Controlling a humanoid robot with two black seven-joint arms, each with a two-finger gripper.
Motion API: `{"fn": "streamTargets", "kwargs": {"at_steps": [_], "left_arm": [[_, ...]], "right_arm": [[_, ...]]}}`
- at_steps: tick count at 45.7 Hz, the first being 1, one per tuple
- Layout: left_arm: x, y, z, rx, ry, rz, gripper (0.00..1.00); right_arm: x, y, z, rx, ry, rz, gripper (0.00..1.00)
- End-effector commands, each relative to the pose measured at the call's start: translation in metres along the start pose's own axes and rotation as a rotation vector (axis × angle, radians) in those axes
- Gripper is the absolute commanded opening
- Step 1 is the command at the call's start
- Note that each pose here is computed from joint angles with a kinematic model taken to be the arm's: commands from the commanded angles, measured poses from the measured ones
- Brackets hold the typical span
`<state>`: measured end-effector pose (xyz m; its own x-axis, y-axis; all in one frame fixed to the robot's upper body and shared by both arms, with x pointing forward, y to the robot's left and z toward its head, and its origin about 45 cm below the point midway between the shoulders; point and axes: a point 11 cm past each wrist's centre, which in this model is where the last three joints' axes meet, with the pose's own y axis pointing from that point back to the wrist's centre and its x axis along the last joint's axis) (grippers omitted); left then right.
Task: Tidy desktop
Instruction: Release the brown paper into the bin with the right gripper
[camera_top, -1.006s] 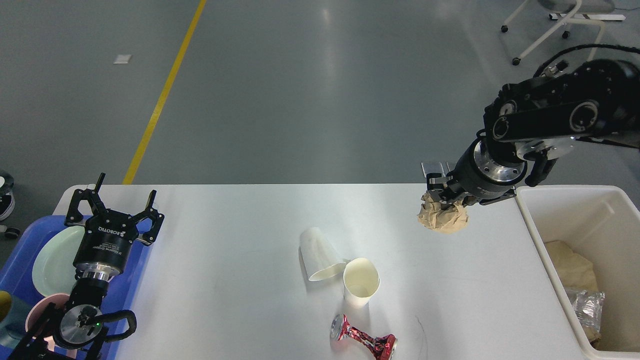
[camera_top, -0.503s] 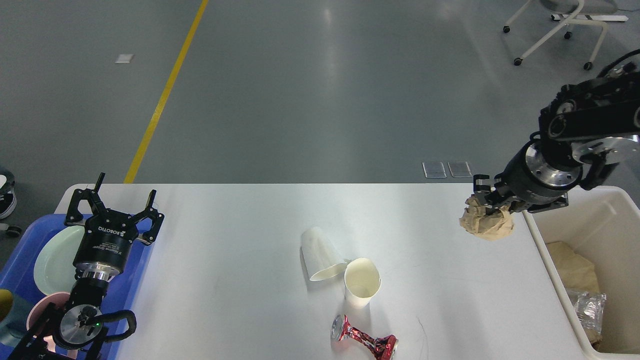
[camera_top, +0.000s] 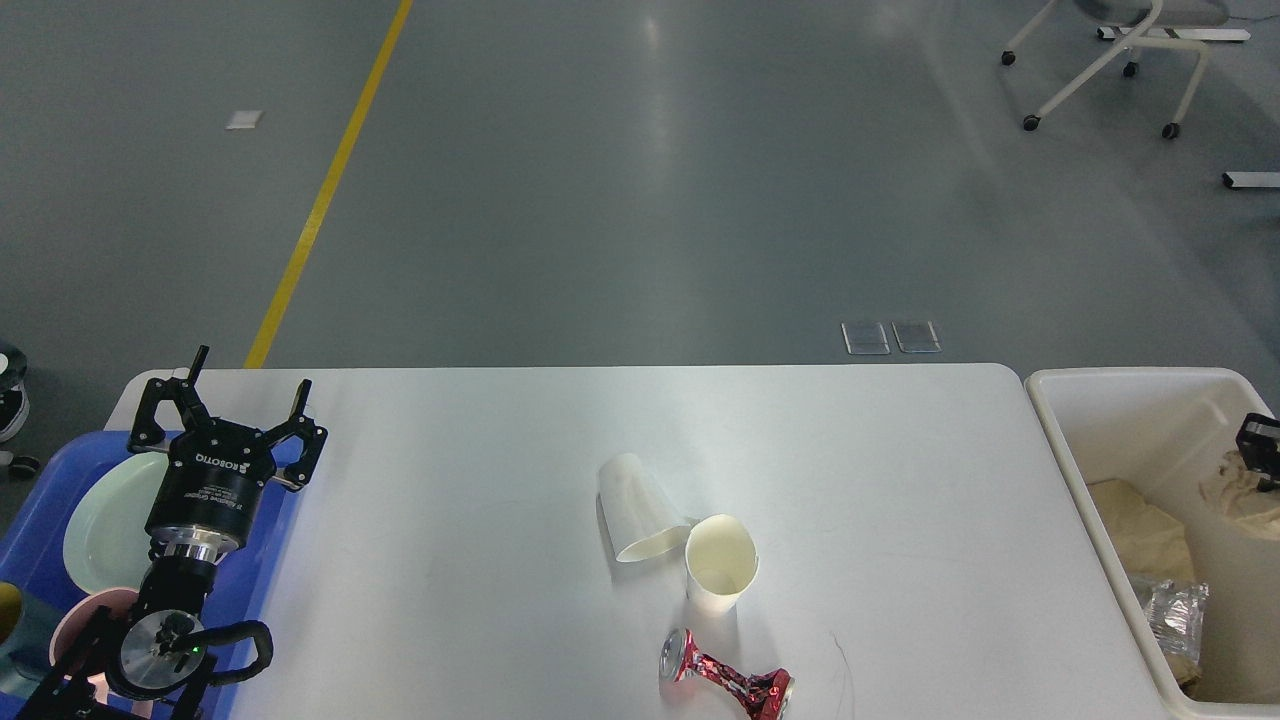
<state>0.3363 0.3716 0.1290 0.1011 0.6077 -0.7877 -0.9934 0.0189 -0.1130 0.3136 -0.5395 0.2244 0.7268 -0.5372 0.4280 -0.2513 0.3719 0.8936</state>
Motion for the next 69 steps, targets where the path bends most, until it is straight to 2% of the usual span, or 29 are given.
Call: {"fn": "streamTargets", "kwargs": {"at_steps": [1,10,22,32,44,45,49,50,51,69], "left_arm": [[0.000,0.000,0.000,0.000,0.000,0.001,0.96],[0.000,0.000,0.000,0.000,0.000,-0.001,0.96],[0.000,0.000,0.000,0.000,0.000,-0.001,0.96],[0.000,0.000,0.000,0.001,0.000,0.001,0.96],[0.000,0.000,0.000,0.002,0.000,-0.001,0.96],[0.000,0.000,0.000,0.000,0.000,0.001,0.96],[0.000,0.000,0.000,0.000,0.000,-0.001,0.96],[0.000,0.000,0.000,0.000,0.000,-0.001,0.96],[0.000,0.000,0.000,0.000,0.000,-0.001,0.96],[0.000,0.000,0.000,0.000,0.000,0.001,0.96]], "right_arm": [[-0.017,-0.039,0.020,-0.025,-0.085,0.016,0.00],[-0.046,-0.091,0.030,-0.061,-0.174,0.080,0.00],[-0.102,-0.147,0.016,-0.136,-0.146,0.218,0.00],[-0.126,-0.163,0.003,-0.151,-0.127,0.282,0.00],[-0.129,-0.164,0.006,-0.160,-0.118,0.285,0.00],[-0.128,-0.164,0.007,-0.161,-0.119,0.287,0.06],[-0.123,-0.162,0.010,-0.166,-0.124,0.322,0.78],[-0.121,-0.161,0.010,-0.167,-0.127,0.340,0.92],[-0.120,-0.161,0.011,-0.167,-0.132,0.355,1.00],[-0.120,-0.160,0.005,-0.155,-0.127,0.359,1.00]]}}
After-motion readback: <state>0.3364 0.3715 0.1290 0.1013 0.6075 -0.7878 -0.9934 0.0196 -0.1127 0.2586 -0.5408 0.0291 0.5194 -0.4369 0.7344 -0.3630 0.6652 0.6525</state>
